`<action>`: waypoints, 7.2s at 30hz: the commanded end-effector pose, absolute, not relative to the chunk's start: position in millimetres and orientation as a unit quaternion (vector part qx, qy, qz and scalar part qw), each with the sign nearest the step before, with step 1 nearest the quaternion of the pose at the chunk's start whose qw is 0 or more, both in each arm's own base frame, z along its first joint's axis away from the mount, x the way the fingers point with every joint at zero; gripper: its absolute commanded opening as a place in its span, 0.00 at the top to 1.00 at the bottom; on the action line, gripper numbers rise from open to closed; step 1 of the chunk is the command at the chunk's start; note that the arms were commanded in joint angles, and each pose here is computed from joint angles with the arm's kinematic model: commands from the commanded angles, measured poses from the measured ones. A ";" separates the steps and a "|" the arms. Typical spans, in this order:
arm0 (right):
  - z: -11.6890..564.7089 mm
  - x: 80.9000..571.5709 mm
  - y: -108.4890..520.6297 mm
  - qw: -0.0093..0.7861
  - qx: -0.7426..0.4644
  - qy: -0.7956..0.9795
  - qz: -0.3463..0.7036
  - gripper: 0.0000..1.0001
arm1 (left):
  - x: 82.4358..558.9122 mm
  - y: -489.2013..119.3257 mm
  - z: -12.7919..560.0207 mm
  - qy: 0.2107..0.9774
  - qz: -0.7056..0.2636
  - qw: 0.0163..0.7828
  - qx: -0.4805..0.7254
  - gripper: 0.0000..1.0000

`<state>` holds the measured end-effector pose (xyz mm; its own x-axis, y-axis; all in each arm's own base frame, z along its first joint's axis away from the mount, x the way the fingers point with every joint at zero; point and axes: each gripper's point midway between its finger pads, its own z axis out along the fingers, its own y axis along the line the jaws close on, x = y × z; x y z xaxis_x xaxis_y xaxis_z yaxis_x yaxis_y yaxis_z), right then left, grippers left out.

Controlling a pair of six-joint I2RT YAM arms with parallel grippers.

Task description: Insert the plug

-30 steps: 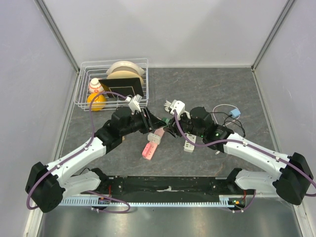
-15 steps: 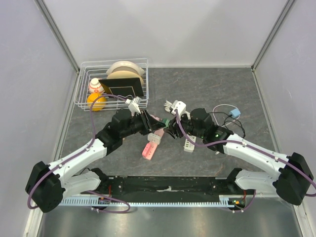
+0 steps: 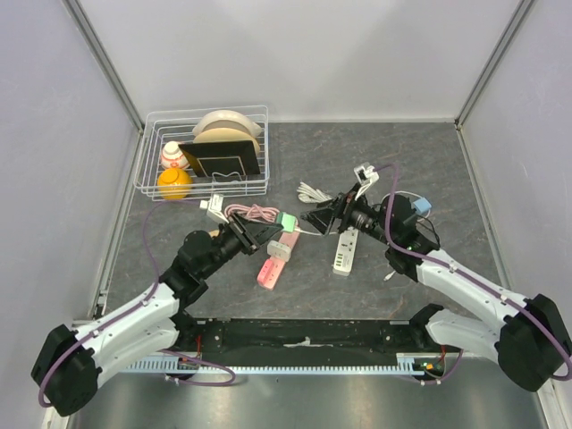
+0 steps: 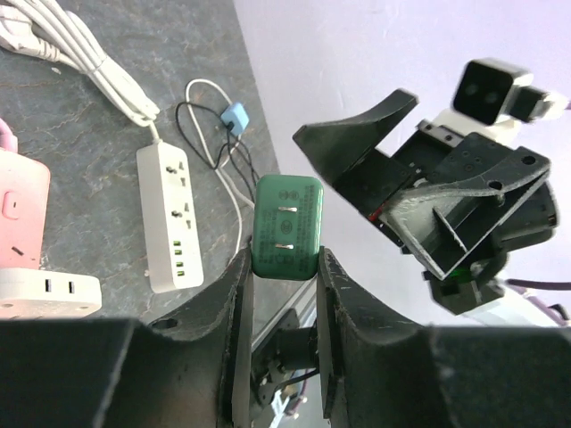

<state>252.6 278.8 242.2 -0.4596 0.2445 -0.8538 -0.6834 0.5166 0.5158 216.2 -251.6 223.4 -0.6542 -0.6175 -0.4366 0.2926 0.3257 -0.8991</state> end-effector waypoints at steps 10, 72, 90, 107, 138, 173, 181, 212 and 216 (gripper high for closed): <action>294.2 232.2 307.3 0.408 -0.071 0.614 0.672 0.18 | 207.0 -250.5 296.5 0.559 -0.708 0.412 -0.128 0.98; 462.2 378.4 128.1 0.642 -0.195 0.742 0.008 1.00 | 221.1 -155.5 290.0 0.741 -0.259 0.616 0.065 0.11; 176.4 320.2 143.3 0.288 -0.208 0.934 0.046 1.00 | 221.7 -132.2 249.6 0.778 -0.177 0.597 0.078 0.11; 99.5 294.1 146.9 0.136 -0.028 0.990 0.028 1.00 | 223.4 -121.9 243.5 0.783 -0.150 0.599 0.072 0.11; 90.5 310.4 136.5 0.175 0.069 0.982 0.028 1.00 | 221.7 -124.8 242.9 0.785 -0.157 0.594 0.077 0.12; 13.2 274.6 126.3 0.102 0.118 0.985 -0.078 1.00 | 217.7 -132.9 243.5 0.785 -0.180 0.587 0.086 0.12; 50.4 300.9 145.0 0.157 0.116 0.980 -0.025 0.39 | 218.4 -132.7 241.1 0.788 -0.176 0.584 0.087 0.12; 72.5 366.1 5.5 0.293 0.310 0.904 -0.014 0.15 | 219.5 -131.8 238.7 0.789 -0.171 0.583 0.086 0.12; 61.9 374.2 11.7 0.293 0.308 0.905 0.000 0.15 | 219.4 -131.0 239.4 0.788 -0.171 0.585 0.085 0.13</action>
<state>350.8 3.6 61.7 -0.6829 0.5358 -0.4965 0.5680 0.8169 0.1003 217.6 -134.0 237.6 -0.3201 -0.0833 -0.9437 0.3358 0.9215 -0.1953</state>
